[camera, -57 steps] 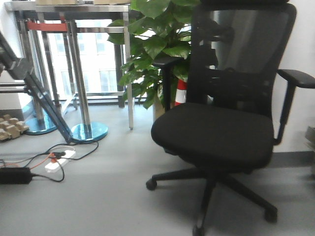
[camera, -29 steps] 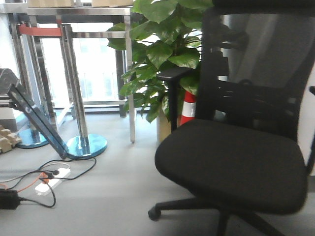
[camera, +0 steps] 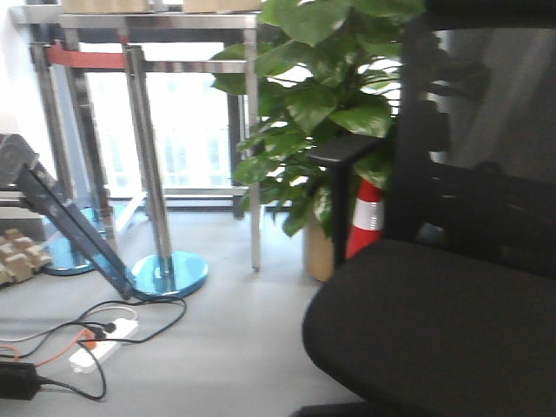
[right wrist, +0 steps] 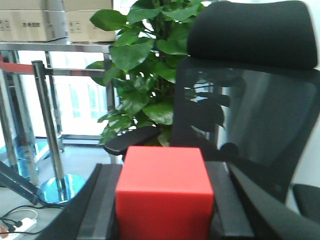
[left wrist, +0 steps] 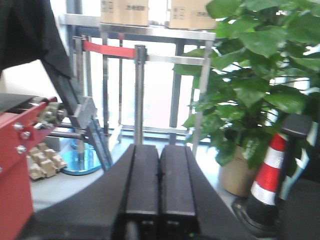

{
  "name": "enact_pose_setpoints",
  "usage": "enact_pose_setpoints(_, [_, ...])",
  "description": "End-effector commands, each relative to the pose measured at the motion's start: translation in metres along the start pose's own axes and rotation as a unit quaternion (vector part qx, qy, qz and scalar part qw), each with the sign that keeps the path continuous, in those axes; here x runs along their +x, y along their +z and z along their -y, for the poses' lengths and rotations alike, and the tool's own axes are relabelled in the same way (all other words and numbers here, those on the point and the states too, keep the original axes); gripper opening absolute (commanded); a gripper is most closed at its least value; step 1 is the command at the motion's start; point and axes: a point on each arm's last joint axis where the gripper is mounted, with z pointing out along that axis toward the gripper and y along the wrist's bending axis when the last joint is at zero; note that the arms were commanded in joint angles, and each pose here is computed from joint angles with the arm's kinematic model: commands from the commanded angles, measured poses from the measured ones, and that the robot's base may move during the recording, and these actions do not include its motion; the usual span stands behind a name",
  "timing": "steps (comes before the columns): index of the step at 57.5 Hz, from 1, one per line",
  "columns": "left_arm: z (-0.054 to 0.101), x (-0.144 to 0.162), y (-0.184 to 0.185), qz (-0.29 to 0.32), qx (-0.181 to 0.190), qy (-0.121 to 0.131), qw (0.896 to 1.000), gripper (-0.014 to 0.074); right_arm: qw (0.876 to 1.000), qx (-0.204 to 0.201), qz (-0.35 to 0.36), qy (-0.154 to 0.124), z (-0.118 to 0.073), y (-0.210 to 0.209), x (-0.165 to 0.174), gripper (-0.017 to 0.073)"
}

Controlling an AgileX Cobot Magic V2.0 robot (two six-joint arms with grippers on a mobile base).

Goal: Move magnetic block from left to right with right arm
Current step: 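Drive toward the office chair and plant, holding the cube, then turn and drive up to the second grey carpeted table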

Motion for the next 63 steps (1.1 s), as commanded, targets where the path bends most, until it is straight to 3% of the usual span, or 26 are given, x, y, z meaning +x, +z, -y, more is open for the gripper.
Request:
enact_pose_setpoints(1, [-0.0006, -0.0059, -0.0011, 0.045, -0.003, -0.002, 0.999, -0.0126, 0.999, -0.001, 0.055, -0.005, -0.0008, -0.0006, -0.0173, 0.0241])
enact_pose_setpoints(63, [-0.0006, -0.0059, -0.0011, 0.045, -0.003, -0.002, 0.999, -0.0126, 0.999, -0.001, 0.055, -0.005, -0.0008, -0.0006, -0.0173, 0.0241])
